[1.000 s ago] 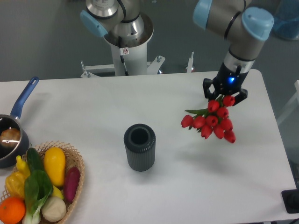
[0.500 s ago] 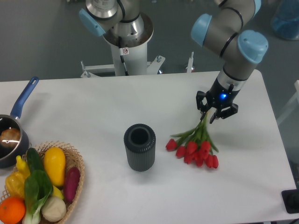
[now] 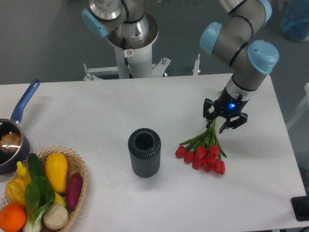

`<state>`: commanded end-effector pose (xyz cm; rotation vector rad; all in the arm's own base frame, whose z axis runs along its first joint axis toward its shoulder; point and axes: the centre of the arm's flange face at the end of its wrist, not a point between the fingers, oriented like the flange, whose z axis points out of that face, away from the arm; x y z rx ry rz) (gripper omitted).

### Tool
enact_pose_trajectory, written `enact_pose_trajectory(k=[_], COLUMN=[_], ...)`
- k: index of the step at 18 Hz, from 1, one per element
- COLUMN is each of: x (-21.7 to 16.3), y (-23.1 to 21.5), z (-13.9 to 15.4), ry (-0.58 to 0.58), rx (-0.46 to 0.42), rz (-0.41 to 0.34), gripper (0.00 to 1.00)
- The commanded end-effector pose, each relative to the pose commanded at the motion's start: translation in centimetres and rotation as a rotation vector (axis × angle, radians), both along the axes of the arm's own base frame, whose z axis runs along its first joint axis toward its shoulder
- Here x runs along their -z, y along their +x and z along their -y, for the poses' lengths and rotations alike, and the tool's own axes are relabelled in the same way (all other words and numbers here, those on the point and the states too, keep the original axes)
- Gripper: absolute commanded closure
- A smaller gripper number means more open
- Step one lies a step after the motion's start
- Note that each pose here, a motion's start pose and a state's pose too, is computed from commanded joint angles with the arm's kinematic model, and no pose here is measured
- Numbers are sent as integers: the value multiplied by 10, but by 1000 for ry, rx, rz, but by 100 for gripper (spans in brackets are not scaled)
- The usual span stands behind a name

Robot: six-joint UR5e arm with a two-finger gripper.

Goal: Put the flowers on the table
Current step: 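Open the gripper to release the tulip stems onto the table, then raise the open gripper away from the tulips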

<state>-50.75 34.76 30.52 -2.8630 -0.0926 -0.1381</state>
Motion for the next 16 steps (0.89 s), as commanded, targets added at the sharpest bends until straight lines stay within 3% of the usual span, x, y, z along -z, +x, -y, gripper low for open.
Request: enact_pose_trajectory(k=[10,13,16], x=[-98,-136,-155], y=[20,37,52], z=[0,-8,-4], ry=[58,57,9], rx=[22,61,163], rz=[-180,-261,-346], gripper=[0,0,0])
